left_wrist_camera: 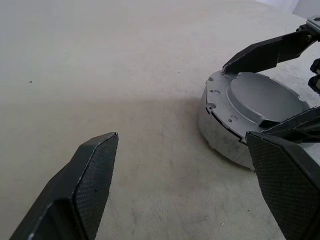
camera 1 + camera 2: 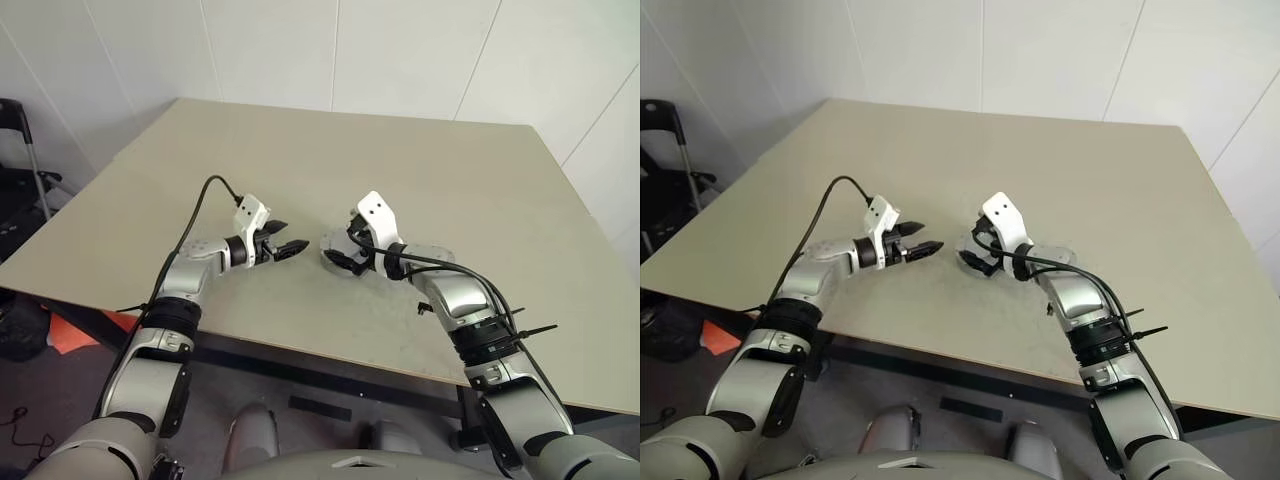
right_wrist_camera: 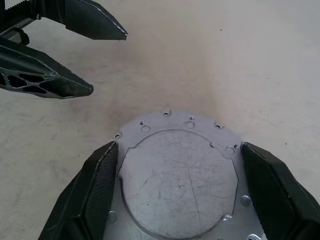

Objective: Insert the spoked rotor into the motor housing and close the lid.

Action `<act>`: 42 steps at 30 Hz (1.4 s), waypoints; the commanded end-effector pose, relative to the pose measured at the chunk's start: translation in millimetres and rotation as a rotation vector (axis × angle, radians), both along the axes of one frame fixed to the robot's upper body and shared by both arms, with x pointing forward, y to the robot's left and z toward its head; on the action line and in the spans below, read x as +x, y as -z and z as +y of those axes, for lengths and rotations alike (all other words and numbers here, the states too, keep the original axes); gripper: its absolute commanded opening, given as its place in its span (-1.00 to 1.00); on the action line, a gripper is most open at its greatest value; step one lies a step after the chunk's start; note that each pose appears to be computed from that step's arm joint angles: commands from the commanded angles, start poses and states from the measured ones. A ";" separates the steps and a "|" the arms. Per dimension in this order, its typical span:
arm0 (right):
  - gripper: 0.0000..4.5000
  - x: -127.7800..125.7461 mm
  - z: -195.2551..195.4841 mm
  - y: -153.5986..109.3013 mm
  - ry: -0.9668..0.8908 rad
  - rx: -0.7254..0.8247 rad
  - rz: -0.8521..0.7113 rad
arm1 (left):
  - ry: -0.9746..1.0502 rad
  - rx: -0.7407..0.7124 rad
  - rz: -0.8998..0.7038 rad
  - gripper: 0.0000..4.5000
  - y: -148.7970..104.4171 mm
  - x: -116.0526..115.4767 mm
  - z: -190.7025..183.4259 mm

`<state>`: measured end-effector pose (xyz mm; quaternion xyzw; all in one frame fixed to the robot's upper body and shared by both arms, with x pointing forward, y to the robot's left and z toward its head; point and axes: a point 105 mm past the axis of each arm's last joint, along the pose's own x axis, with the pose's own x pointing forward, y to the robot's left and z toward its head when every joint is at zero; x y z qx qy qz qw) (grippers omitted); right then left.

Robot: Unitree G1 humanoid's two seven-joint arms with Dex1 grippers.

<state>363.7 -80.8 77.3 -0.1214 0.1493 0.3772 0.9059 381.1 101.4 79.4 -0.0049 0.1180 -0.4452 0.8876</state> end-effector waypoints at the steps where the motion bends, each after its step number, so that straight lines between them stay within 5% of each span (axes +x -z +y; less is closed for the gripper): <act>1: 0.42 3.6 -3.0 -7.3 0.017 0.011 -0.029 | 0.012 -0.001 -0.063 0.93 -19.1 3.8 -0.5; 10: 0.42 0.7 -7.9 -20.0 -0.005 0.021 -0.043 | 0.008 0.000 -0.063 0.93 -18.7 3.8 0.5; 35: 0.42 -10.0 -22.4 14.5 -0.031 -0.112 0.041 | 0.006 -0.004 -0.065 0.93 -19.3 3.6 -0.2; 42: 0.42 -9.2 -21.7 15.7 -0.026 -0.120 0.041 | 0.039 -0.182 0.035 0.84 -31.3 1.7 -36.1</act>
